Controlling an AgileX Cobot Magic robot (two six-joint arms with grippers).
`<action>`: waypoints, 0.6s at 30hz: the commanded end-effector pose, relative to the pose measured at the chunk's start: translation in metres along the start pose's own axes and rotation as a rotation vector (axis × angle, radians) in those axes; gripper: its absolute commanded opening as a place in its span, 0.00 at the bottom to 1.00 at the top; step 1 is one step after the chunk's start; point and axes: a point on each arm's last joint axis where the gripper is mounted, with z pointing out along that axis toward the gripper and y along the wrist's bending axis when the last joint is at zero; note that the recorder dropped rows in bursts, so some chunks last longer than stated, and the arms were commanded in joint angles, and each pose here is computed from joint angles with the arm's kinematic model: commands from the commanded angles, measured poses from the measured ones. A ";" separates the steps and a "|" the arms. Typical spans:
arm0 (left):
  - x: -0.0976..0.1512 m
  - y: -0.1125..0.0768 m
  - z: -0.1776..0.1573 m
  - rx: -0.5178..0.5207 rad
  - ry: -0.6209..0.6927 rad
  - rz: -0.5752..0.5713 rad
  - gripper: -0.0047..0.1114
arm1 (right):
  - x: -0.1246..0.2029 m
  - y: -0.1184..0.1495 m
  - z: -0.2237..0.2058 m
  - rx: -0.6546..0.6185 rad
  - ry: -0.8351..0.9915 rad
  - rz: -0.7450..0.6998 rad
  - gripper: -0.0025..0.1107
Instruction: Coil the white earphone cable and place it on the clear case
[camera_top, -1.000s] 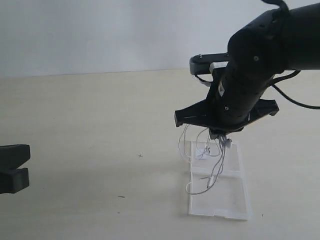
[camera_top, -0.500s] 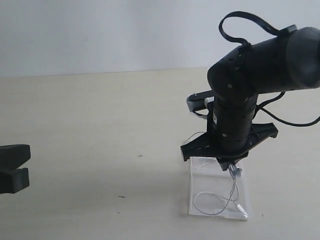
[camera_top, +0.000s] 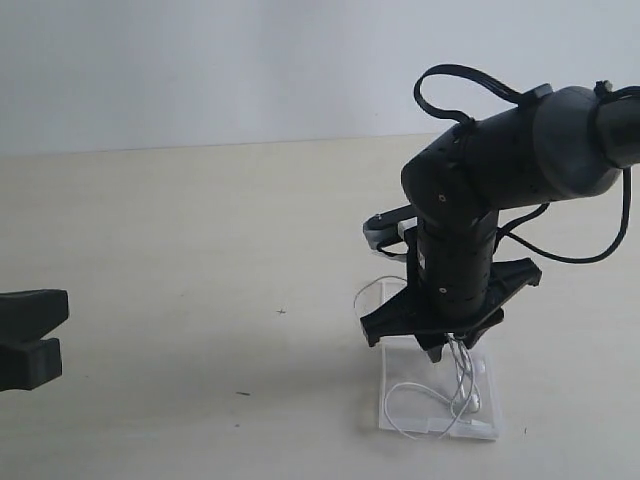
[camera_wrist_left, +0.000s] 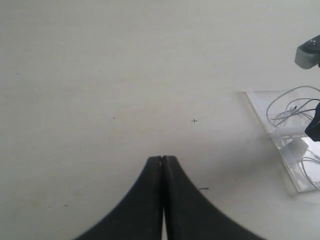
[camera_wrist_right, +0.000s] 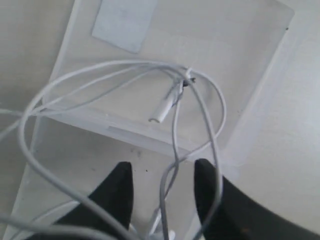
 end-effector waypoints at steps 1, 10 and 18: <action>0.001 0.000 -0.001 0.009 -0.001 0.001 0.04 | 0.001 -0.002 -0.007 -0.006 -0.004 0.001 0.48; 0.001 0.000 -0.001 0.009 -0.001 0.001 0.04 | 0.008 -0.014 -0.056 -0.021 -0.106 0.013 0.48; 0.001 0.000 -0.001 0.009 -0.001 0.001 0.04 | 0.016 -0.032 -0.100 0.015 -0.253 -0.007 0.48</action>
